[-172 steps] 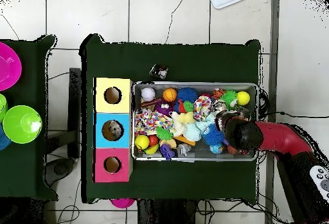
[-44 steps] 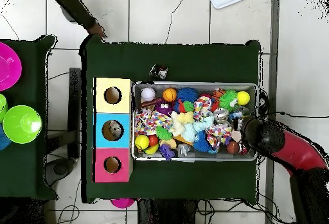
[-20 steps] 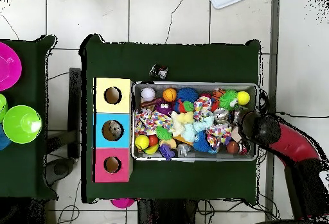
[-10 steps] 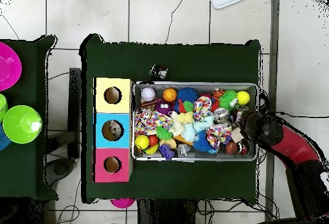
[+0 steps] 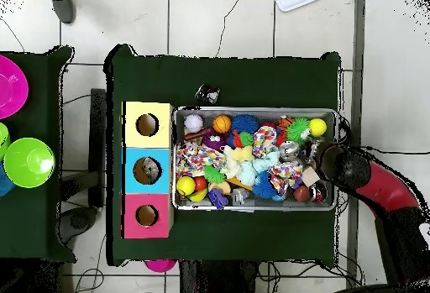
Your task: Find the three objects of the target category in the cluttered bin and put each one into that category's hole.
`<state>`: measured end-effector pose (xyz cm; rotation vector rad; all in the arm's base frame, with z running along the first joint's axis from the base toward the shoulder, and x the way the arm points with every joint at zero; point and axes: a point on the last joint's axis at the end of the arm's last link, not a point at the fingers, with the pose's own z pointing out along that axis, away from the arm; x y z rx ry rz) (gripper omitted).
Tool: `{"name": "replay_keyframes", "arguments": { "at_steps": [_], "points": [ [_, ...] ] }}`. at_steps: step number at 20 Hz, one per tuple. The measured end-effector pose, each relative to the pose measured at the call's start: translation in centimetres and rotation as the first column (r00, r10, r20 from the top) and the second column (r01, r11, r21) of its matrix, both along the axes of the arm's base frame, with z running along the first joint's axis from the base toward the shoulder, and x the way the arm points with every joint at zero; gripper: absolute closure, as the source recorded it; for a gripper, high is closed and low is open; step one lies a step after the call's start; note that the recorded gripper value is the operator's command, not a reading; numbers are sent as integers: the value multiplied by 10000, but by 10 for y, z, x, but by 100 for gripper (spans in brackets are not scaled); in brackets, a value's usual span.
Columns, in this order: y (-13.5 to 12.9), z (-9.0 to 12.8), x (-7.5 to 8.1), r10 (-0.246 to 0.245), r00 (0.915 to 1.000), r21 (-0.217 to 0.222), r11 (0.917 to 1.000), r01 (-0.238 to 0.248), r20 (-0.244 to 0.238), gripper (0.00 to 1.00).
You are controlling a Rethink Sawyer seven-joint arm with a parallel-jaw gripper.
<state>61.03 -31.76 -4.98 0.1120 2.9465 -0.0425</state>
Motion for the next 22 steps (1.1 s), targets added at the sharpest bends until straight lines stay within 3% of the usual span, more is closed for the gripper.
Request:
{"name": "replay_keyframes", "arguments": {
  "at_steps": [10, 13, 18, 22],
  "points": [
    [5, 2, 3, 153, 9995, 58, 9999, -151, -284, 100],
    [15, 7, 2, 357, 9959, 293, 9990, -334, -829, 100],
    [29, 23, 2, 707, 9801, 689, 9959, -588, -1854, 100],
    [37, 44, 3, 960, 9565, 992, 9925, -710, -2756, 100]
  ]
}}
